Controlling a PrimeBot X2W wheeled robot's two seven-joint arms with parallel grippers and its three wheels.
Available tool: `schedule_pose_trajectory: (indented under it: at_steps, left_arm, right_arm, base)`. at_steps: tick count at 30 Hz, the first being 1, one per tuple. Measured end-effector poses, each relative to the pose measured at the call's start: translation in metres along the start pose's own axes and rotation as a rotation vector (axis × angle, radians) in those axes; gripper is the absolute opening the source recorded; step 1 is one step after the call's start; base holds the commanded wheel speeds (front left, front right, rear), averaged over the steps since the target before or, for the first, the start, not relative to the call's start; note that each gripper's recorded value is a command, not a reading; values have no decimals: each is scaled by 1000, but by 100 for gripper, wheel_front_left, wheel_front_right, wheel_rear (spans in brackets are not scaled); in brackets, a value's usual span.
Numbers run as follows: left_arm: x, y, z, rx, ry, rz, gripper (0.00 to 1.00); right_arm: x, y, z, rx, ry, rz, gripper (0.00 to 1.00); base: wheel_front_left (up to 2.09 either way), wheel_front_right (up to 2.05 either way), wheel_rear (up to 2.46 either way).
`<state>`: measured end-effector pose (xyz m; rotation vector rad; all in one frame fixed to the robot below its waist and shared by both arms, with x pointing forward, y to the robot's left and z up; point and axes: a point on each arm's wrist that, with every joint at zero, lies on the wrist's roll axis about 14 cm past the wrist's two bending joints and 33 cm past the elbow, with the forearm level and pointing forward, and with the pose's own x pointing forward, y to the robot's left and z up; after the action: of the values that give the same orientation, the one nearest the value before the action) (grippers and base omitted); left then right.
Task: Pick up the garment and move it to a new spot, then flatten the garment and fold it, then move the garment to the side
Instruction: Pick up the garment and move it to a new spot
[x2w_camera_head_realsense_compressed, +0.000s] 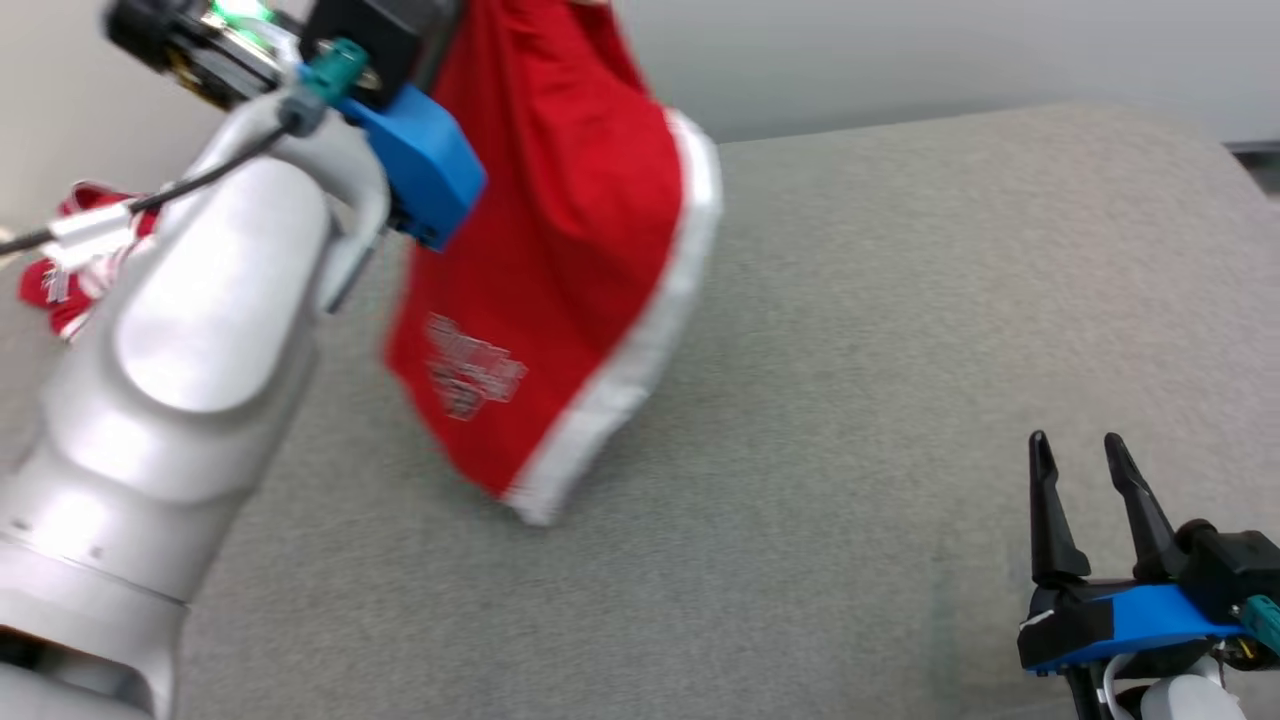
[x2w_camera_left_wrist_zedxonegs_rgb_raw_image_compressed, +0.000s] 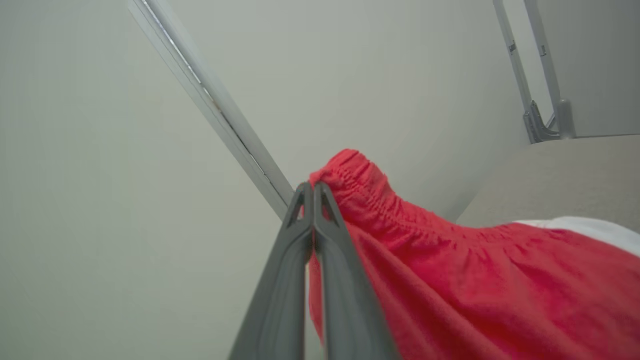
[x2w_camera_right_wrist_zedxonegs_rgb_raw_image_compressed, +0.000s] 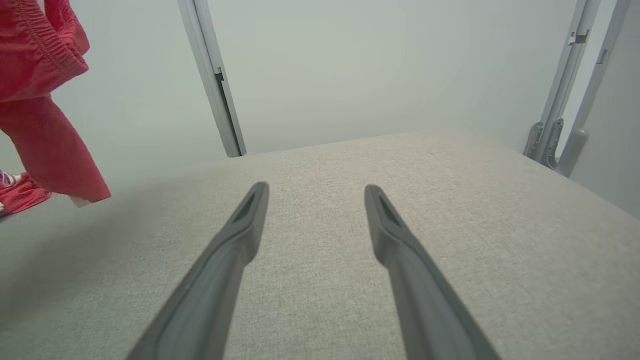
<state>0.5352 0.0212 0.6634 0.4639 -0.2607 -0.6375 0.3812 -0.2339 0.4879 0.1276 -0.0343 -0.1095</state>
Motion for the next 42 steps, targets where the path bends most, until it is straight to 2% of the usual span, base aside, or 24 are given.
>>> schedule_pose_trajectory:
  at_steps: [4, 9, 11, 13, 16, 17, 18, 19, 20, 21, 28, 31, 37, 42]
  left_arm:
    - [21, -67, -2, -120, -23, -133, 0]
    - [31, -158, -27, -321, 17, -268, 0]
    - [31, -188, -43, -366, 59, -314, 0]
    - [31, -208, -57, -396, 88, -342, 3]
    - [32, -229, -76, -430, 138, -371, 0]
    - [32, -234, -82, -435, 150, -377, 2]
    - [31, -238, -85, -440, 156, -382, 10]
    - [30, -241, -90, -440, 164, -387, 35]
    - [29, -243, -93, -439, 168, -388, 65]
    - [29, -243, -95, -449, 171, -383, 100]
    - [21, -227, -82, -481, 123, -326, 100]
    - [12, -214, -81, -462, 125, -284, 100]
    - [-16, -180, -80, -502, 122, -134, 100]
    - [-59, -152, -97, -547, 156, 22, 100]
  right_arm:
    - [-12, -26, 0, -4, 6, -76, 100]
    - [-23, -44, -9, -3, 36, -134, 100]
    - [-24, -47, -10, -1, 44, -145, 100]
    - [-24, -50, -11, -1, 48, -154, 100]
    - [-24, -54, -13, 1, 57, -168, 100]
    - [-23, -55, -14, 0, 58, -171, 100]
    - [-24, -56, -15, 1, 62, -176, 100]
    - [-24, -57, -16, 0, 66, -178, 100]
    - [-24, -58, -17, -1, 69, -180, 100]
    - [-24, -58, -18, -1, 71, -180, 100]
    - [-15, -46, -16, 5, 60, -142, 100]
    - [-9, -35, -12, 7, 42, -108, 100]
    - [0, -14, 2, -2, -3, -41, 100]
    - [1, 1, 11, -12, -29, 7, 100]
  base:
    - [0, 0, 0]
    - [0, 0, 0]
    - [0, 0, 0]
    - [0, 0, 0]
    - [0, 0, 0]
    - [0, 0, 0]
    - [0, 0, 0]
    - [0, 0, 0]
    - [0, 0, 0]
    - [0, 0, 0]
    - [0, 0, 0]
    - [0, 0, 0]
    - [0, 0, 0]
    - [0, 0, 0]
